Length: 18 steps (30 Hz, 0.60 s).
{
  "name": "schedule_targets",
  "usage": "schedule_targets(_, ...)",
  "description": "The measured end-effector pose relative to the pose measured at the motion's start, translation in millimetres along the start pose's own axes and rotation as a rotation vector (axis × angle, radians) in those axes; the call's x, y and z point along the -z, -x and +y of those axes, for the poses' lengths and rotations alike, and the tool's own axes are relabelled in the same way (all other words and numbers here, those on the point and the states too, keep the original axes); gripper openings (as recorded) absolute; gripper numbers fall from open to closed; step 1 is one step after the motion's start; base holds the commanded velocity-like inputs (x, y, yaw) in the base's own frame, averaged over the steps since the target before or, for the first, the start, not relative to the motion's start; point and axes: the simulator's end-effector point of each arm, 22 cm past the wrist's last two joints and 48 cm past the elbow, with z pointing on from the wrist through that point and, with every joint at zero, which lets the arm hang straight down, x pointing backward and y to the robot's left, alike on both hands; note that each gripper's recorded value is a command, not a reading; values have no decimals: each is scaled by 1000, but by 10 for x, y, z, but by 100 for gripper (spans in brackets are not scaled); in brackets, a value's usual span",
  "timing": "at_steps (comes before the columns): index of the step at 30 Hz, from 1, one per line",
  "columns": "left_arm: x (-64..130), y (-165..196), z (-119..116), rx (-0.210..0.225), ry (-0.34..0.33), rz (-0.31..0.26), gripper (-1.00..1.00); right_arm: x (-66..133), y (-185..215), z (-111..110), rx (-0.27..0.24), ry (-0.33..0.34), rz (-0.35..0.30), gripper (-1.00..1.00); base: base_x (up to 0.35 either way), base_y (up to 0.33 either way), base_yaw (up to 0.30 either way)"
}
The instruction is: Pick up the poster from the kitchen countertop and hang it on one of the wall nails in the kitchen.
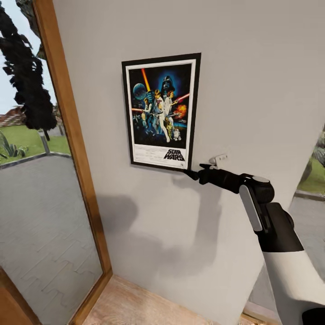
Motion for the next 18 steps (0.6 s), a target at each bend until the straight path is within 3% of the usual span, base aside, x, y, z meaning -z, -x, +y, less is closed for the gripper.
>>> schedule_targets(4,-1,0,-1,0,0,0,100,8,-32,12,-7,7,3,100,-340,-1,0)
schedule_targets(8,0,0,-1,0,-1,0,100,63,-303,96,-89,49,20,100,-340,0,0)
schedule_targets(15,2,-1,-2,-1,-1,0,100,429,-1156,130,-318,101,50,100,-292,0,0)
schedule_targets(18,2,-1,-3,-1,-1,0,100,583,-1561,195,-381,114,74,100,-110,0,0)
